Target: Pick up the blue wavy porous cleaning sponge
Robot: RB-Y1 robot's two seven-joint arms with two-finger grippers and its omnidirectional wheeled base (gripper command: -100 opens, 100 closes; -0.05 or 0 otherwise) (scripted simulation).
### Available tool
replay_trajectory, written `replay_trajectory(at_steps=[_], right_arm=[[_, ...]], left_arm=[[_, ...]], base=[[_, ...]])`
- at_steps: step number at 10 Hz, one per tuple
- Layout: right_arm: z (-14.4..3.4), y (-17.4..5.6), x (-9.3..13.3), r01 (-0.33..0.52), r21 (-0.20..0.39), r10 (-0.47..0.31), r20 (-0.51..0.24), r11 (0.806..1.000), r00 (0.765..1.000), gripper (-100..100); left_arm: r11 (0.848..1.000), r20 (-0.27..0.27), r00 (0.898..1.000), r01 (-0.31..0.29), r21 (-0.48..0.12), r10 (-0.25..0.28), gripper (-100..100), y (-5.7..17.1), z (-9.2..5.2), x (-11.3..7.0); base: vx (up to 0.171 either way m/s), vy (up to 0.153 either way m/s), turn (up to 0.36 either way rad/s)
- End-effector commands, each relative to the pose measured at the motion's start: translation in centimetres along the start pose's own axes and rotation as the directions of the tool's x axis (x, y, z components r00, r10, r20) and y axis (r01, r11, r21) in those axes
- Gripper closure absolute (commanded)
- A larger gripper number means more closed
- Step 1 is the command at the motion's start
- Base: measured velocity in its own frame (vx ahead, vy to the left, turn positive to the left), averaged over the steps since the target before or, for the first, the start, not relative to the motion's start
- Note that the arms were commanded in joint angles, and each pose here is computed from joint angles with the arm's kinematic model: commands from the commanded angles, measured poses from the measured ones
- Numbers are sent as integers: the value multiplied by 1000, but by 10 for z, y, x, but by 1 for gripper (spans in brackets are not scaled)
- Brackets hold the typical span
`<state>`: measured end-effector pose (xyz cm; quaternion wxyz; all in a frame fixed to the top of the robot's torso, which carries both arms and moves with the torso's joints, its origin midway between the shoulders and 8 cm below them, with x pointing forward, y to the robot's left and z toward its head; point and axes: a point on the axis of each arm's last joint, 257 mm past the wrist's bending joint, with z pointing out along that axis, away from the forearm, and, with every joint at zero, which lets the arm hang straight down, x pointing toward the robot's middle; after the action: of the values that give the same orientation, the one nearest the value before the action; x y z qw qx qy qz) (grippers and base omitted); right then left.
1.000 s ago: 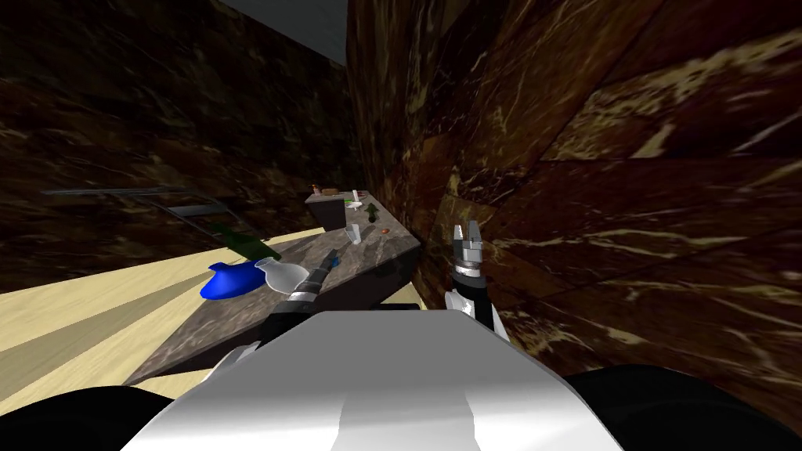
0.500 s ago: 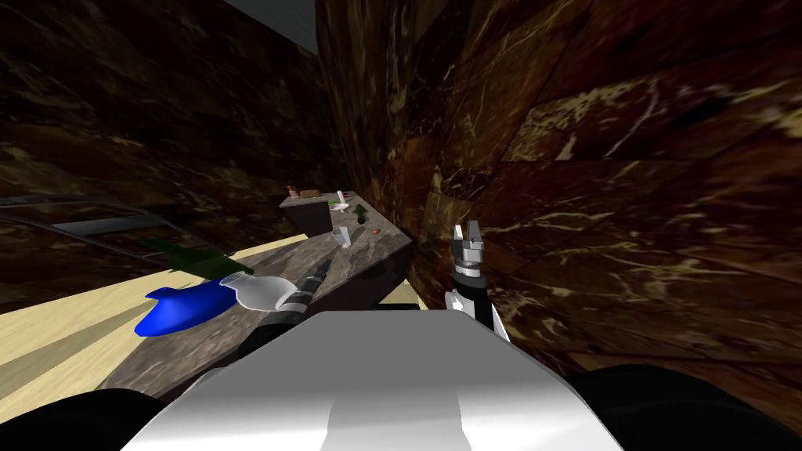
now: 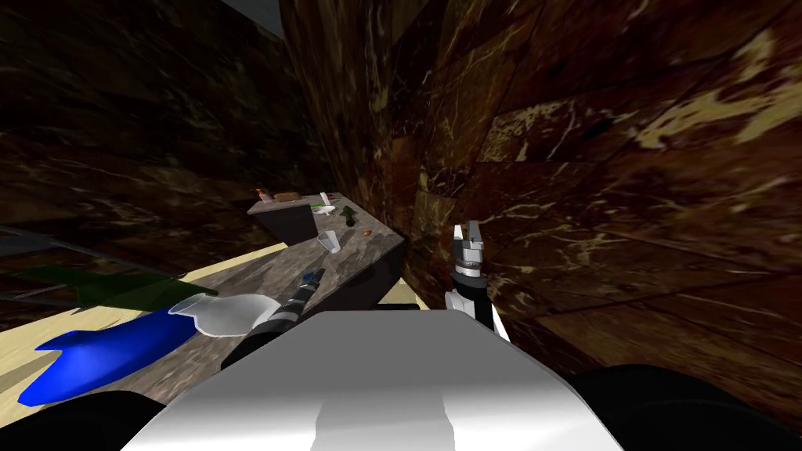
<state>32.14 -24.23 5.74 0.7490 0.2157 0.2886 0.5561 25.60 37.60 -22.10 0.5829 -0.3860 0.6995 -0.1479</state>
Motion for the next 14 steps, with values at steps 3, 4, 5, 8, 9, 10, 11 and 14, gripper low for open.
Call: replay_trajectory(at_steps=[3,4,5,8,9,10,11,14], right_arm=[[0,0,0,0,0,0,0,1000,1000,0],[0,0,0,0,0,0,0,1000,1000,0],[0,0,0,0,0,0,0,1000,1000,0],[0,0,0,0,0,0,0,1000,1000,0],[0,0,0,0,0,0,0,1000,1000,0],[0,0,0,0,0,0,0,1000,1000,0],[0,0,0,0,0,0,0,1000,1000,0],[0,0,0,0,0,0,0,1000,1000,0]], left_arm=[[989,-26,999,-23,-147,20,-100,42,-18,3],[979,-41,999,-36,-203,28,-100,60,-29,4],[976,-42,999,-36,-215,28,-100,63,-29,4],[948,-59,998,-49,-316,32,-100,92,-45,5],[928,-73,997,-56,-368,31,-100,108,-58,5],[919,-74,997,-58,-391,31,-100,114,-61,5],[917,-75,997,-58,-394,31,-100,115,-61,5],[849,-98,995,-66,-524,17,-100,152,-94,7]], base=[[12,7,-292],[15,13,-372],[20,22,-281],[-1,7,-189],[-6,16,-346],[-7,20,-216],[-3,12,25],[-6,12,-303]])
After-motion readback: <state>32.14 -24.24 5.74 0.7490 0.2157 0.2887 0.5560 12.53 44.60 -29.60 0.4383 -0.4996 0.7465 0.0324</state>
